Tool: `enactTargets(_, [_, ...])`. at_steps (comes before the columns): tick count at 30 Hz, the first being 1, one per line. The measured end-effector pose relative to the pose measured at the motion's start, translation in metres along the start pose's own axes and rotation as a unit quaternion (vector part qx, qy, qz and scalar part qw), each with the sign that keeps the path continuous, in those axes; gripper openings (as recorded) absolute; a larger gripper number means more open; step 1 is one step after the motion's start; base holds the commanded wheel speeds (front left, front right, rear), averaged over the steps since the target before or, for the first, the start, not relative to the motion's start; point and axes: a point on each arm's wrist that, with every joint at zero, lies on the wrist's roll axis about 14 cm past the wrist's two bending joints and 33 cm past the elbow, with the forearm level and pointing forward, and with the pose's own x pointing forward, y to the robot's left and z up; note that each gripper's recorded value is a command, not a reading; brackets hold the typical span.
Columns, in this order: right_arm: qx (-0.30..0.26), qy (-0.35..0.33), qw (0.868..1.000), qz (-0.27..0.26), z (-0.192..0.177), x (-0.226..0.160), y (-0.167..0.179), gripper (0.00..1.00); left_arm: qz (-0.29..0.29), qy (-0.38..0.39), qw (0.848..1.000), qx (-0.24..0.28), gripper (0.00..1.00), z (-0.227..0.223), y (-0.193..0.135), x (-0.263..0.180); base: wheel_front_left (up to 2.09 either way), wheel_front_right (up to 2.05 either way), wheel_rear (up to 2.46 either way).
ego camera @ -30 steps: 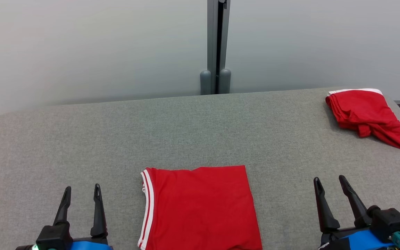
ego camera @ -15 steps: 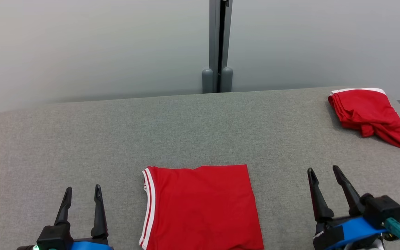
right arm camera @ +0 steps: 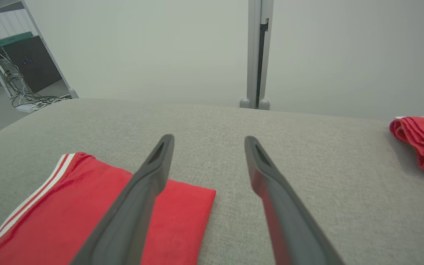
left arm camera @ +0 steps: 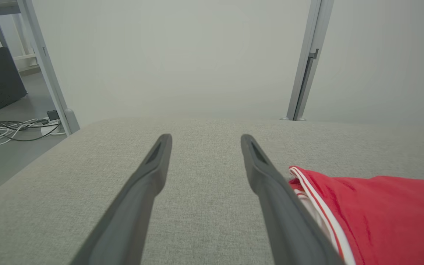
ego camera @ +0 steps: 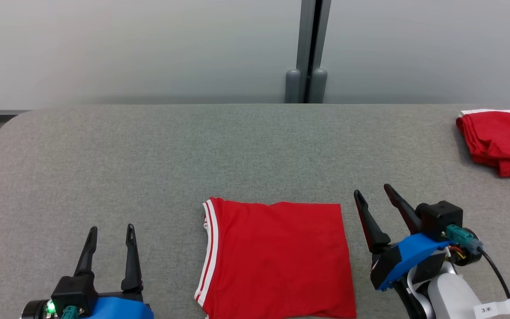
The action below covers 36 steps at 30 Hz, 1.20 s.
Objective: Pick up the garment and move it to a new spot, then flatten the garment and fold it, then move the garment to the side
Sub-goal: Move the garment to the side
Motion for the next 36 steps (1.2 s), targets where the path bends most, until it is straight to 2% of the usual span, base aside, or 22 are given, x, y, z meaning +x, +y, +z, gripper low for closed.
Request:
enactTargets(8, [0.025,0.104,0.994,0.019,-0.066,0.005,0.015,1.0,0.018,0.012,1.0,0.0,1.0,-0.007,0.011,0.0,0.0,0.0,0.0])
enactTargets(15, [0.05,0.156,0.986,0.018,-0.105,-0.003,0.02,1.0,0.025,0.017,1.0,-0.001,1.0,-0.01,0.014,0.0,0.0,0.0,0.0])
enactTargets(22, [0.105,0.192,0.976,0.009,-0.132,-0.015,0.026,1.0,0.023,0.016,1.0,-0.002,1.0,-0.009,0.012,0.006,0.0,0.0,0.0])
enactTargets(30, [0.128,0.206,0.97,0.032,-0.14,-0.015,0.045,1.0,0.019,0.017,1.0,-0.004,1.0,-0.01,0.011,0.01,0.0,0.0,0.0])
enactTargets(31, [0.128,0.206,0.969,0.036,-0.14,-0.014,0.047,0.58,0.02,0.017,1.0,-0.004,1.0,-0.01,0.011,0.01,0.0,0.0,0.0])
enactTargets(32, [0.126,0.205,0.97,0.038,-0.14,-0.013,0.049,0.36,0.02,0.018,1.0,-0.004,1.0,-0.011,0.011,0.01,0.0,0.0,0.0])
enactTargets(33, [0.123,0.204,0.97,0.04,-0.139,-0.012,0.05,0.0,0.021,0.019,1.0,-0.004,1.0,-0.011,0.012,0.01,0.0,0.0,0.0])
enactTargets(36, [0.103,0.2,0.973,0.044,-0.14,-0.01,0.049,0.0,0.021,0.018,1.0,-0.004,1.0,-0.011,0.012,0.009,0.0,0.0,0.0])
